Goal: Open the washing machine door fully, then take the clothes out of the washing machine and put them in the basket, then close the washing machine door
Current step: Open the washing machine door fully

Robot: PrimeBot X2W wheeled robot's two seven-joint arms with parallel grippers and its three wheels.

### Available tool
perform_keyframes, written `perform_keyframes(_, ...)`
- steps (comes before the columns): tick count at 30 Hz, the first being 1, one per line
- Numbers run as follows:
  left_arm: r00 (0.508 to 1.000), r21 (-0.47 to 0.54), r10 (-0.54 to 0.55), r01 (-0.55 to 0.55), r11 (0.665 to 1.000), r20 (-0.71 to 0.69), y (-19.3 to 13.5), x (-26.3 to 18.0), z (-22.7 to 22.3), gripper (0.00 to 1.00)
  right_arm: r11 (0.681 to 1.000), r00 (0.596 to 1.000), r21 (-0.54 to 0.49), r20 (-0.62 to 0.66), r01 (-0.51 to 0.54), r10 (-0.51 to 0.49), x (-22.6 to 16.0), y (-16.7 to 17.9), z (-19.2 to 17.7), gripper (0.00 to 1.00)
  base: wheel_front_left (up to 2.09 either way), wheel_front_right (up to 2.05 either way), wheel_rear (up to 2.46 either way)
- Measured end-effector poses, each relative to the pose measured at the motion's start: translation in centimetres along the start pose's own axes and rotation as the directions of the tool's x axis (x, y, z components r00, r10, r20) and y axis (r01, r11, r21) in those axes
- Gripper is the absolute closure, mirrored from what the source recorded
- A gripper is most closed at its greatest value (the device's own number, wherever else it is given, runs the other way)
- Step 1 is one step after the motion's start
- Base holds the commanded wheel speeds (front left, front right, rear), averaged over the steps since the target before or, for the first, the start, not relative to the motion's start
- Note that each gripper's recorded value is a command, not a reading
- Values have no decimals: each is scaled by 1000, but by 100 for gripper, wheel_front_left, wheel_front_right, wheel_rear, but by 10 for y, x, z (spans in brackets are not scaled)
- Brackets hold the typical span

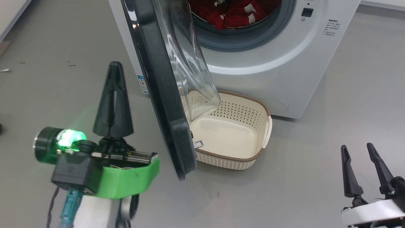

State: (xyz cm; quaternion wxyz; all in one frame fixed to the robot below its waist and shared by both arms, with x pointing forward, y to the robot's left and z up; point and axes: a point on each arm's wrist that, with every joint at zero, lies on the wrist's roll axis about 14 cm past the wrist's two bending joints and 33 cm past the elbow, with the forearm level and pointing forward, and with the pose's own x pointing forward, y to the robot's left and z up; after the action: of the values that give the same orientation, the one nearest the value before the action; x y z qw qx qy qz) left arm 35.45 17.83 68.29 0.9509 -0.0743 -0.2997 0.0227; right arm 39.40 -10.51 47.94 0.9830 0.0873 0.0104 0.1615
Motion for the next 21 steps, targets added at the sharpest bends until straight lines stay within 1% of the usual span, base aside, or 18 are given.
perform_keyframes(5,989,-87,-146,144,986,-16,-54,-9,-3,100,1000,1000,-6,3,0,0,-1,1,1,0,0,0,0)
perform_keyframes(9,968,-171,-242,227,959,-74,-87,-24,-19,100,1000,1000,-14,4,1,-1,-2,1,2,0,0,0,0)
perform_keyframes(12,943,-226,-298,262,938,-145,-106,-43,-37,100,1000,1000,-11,4,-2,2,-4,1,2,0,0,0,0)
perform_keyframes(13,933,-243,-316,271,931,-171,-112,-49,-43,100,1000,1000,-11,4,-1,1,-4,1,2,0,0,0,0)
perform_keyframes(14,933,-243,-316,271,931,-171,-112,-49,-43,100,1000,1000,-11,4,-1,1,-4,1,2,0,0,0,0)
perform_keyframes(17,900,-272,-356,288,918,-250,-124,-65,-61,100,1000,1000,-10,3,3,-3,-5,1,1,0,0,0,0)
perform_keyframes(21,858,-298,-381,285,911,-344,-131,-81,-82,100,1000,1000,-10,2,8,-8,-7,1,1,0,0,0,0)
